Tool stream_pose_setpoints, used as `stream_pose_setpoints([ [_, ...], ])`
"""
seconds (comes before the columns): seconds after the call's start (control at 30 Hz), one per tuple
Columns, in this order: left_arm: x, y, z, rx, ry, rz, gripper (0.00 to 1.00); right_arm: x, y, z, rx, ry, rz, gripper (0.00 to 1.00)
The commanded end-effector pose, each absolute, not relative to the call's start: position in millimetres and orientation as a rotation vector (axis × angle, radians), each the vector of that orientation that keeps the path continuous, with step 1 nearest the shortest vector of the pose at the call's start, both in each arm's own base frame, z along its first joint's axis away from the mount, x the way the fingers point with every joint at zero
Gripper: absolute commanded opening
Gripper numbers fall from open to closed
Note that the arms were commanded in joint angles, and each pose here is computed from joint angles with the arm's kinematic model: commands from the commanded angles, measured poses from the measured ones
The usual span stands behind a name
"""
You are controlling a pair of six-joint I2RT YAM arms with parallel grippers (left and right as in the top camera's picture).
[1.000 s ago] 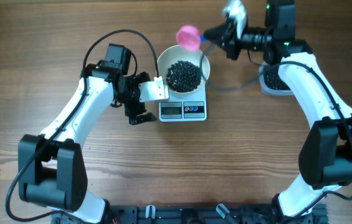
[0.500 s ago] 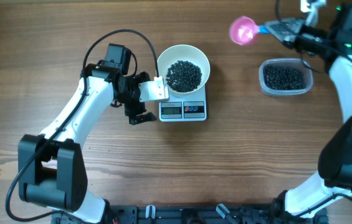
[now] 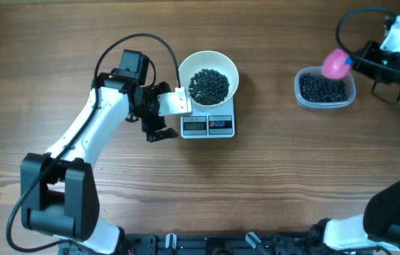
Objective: Scoop item into bowl and weigh 150g on scale
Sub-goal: 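Carry the empty scoop back right to the bean tub, then lower the pink scoop into the beans with the right gripper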
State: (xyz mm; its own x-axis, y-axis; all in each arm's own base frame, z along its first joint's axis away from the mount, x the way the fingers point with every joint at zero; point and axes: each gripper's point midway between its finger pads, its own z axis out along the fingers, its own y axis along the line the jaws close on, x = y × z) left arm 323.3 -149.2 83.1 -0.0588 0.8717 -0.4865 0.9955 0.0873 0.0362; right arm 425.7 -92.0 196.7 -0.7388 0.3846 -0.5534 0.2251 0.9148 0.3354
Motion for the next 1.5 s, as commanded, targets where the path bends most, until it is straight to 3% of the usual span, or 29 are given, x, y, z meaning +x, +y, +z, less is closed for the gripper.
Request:
stream_pose_setpoints([
  [0.0, 320, -152, 85, 1.823, 1.985, -0.468, 1.0, 415, -132, 179, 0.498, 2.499, 0.015, 0.04],
  [0.4, 320, -152, 85, 1.823, 1.985, -0.468, 1.0, 417, -123, 88, 0.491, 2.737, 0.035, 0.04],
  [0.53, 320, -152, 85, 1.823, 1.985, -0.468, 1.0, 419, -94, 62, 0.47, 2.792, 0.279, 0.04],
  [0.7, 320, -152, 85, 1.823, 1.985, -0.468, 1.0, 427, -50, 71, 0.303, 2.726, 0.643, 0.04],
  [1.17, 320, -152, 85, 1.823, 1.985, -0.468, 1.0, 418, -33, 77, 0.12, 2.715, 0.758, 0.04],
  [1.37, 320, -152, 85, 1.823, 1.985, -0.468, 1.0, 427, -48, 73, 0.208, 2.718, 0.651, 0.06],
  [1.47, 320, -152, 85, 1.823, 1.985, -0.468, 1.0, 425, -35, 78, 0.154, 2.693, 0.749, 0.04],
])
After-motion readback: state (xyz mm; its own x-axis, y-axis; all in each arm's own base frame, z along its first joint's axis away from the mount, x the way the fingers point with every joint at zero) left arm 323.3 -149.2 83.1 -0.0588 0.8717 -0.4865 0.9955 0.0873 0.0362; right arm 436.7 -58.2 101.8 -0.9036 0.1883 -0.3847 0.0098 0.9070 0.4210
